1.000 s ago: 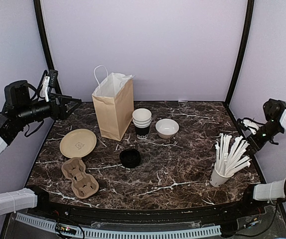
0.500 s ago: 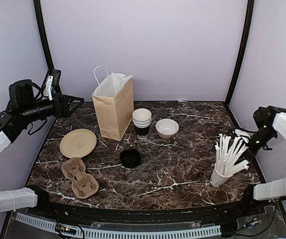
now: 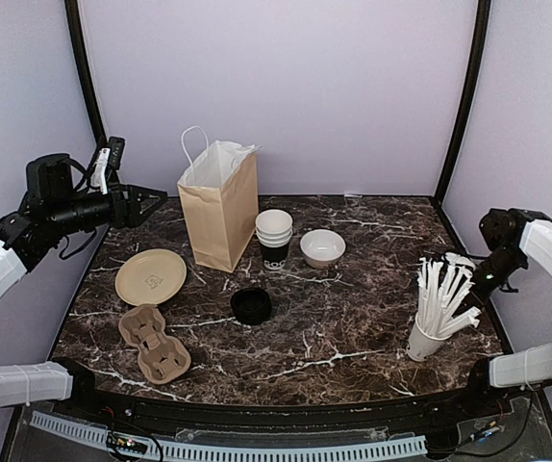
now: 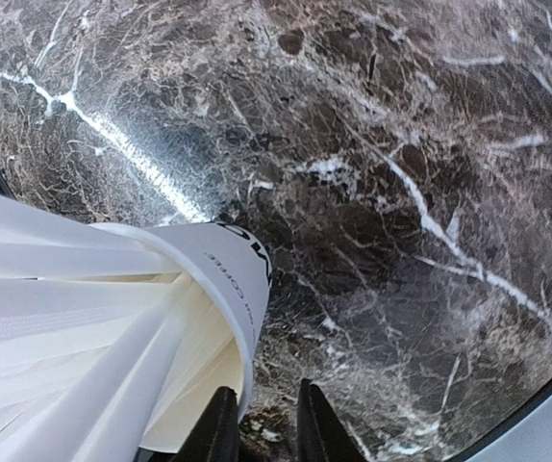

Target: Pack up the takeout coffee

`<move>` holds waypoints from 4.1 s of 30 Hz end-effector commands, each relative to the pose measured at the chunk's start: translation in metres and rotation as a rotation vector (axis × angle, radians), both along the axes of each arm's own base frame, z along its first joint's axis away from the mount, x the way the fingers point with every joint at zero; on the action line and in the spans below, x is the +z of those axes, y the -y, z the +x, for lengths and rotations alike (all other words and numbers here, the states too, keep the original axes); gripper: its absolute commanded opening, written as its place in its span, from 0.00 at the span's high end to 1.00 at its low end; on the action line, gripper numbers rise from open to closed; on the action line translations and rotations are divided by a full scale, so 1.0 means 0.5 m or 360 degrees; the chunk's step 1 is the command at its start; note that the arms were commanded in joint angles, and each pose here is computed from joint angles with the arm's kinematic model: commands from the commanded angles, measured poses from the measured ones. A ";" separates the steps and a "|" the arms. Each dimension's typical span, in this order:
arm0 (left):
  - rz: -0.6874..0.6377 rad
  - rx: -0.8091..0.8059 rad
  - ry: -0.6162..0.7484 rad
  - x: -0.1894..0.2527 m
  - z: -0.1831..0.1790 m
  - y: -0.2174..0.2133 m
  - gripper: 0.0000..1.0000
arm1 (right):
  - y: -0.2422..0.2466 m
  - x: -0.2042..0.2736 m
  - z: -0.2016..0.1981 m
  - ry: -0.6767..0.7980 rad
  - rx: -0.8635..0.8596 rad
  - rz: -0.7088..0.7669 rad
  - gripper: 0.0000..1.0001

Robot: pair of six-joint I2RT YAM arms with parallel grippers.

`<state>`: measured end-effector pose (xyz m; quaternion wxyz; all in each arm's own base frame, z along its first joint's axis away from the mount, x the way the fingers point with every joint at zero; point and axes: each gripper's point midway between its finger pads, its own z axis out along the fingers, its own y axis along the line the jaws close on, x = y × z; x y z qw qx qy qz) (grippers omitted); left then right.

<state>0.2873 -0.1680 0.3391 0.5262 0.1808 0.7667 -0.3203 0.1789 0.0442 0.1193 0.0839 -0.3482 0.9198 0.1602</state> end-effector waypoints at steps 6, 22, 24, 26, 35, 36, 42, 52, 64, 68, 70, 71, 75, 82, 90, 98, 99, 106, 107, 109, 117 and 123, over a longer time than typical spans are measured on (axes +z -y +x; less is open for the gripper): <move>-0.0015 -0.0014 -0.0001 -0.005 0.005 0.008 0.18 | -0.014 -0.006 0.021 -0.0004 0.0016 -0.0002 0.80; -0.0015 -0.0021 0.0008 -0.007 0.005 0.010 0.17 | -0.041 0.056 0.048 0.0171 0.0067 0.0051 1.00; -0.0016 -0.0022 0.0006 -0.007 0.005 0.010 0.17 | -0.037 0.069 0.072 0.0233 0.0041 0.0035 1.00; -0.0017 -0.0021 0.0013 -0.004 0.004 0.010 0.17 | -0.031 0.080 0.101 0.0297 -0.0002 0.0021 1.00; -0.0010 -0.0018 0.0003 -0.006 0.000 0.008 0.17 | -0.012 0.142 0.290 0.0385 -0.0255 0.0300 1.00; -0.0012 -0.0019 0.0000 -0.006 -0.001 0.008 0.17 | -0.001 0.151 0.321 0.0407 -0.0321 0.0327 1.00; -0.0024 -0.0018 -0.0016 -0.007 -0.005 0.009 0.17 | 0.034 0.135 0.433 0.0357 -0.0538 0.0477 1.00; -0.0030 -0.0009 -0.0029 -0.004 -0.009 0.010 0.17 | 0.060 0.063 0.491 0.0223 -0.0777 0.0504 1.00; 0.0015 0.0003 -0.0036 -0.010 -0.005 0.015 0.19 | 0.107 0.129 0.468 0.0347 -0.0859 0.0376 0.53; 0.0155 0.0000 0.0017 0.005 -0.011 0.037 0.22 | 0.143 0.160 0.442 0.0442 -0.0936 0.0298 0.52; 0.0238 -0.0029 0.0097 0.027 -0.021 0.064 0.24 | 0.152 0.180 0.430 0.0501 -0.0950 0.0254 0.52; 0.0283 -0.0054 0.0124 0.026 -0.021 0.075 0.25 | 0.154 0.192 0.423 0.0525 -0.0953 0.0237 0.52; 0.0375 -0.0185 0.0191 0.041 -0.038 0.138 0.26 | 0.154 0.277 0.400 0.0721 -0.0970 0.0219 0.51; 0.0655 -0.0347 0.0114 0.005 0.003 0.290 0.35 | -0.016 0.441 0.293 0.1102 -0.0383 0.0525 0.56; 0.0855 -0.0403 -0.0015 -0.079 0.076 0.406 0.44 | -0.272 0.313 0.139 0.0897 0.0426 0.0648 0.60; 0.1047 -0.0371 -0.0183 -0.194 0.160 0.482 0.59 | -0.313 0.064 0.067 0.0830 0.0705 0.0382 0.67; 0.1054 -0.0351 -0.0188 -0.179 0.169 0.485 0.59 | -0.314 0.051 0.062 0.0845 0.0705 0.0402 0.68; 0.1122 -0.0129 -0.0389 -0.245 0.227 0.474 0.52 | -0.329 0.023 0.053 0.0842 0.0738 0.0464 0.66; 0.1112 -0.0107 -0.0414 -0.250 0.235 0.467 0.52 | -0.333 0.019 0.047 0.0824 0.0754 0.0479 0.66; 0.1096 -0.0097 -0.0469 -0.267 0.241 0.461 0.52 | -0.336 0.007 0.039 0.0777 0.0776 0.0468 0.66; 0.1080 -0.0159 -0.0551 -0.320 0.236 0.474 0.57 | -0.339 -0.003 0.041 0.0787 0.0790 0.0428 0.66; 0.1107 -0.0168 -0.0575 -0.342 0.239 0.473 0.65 | -0.336 -0.013 0.043 0.0769 0.0783 0.0395 0.66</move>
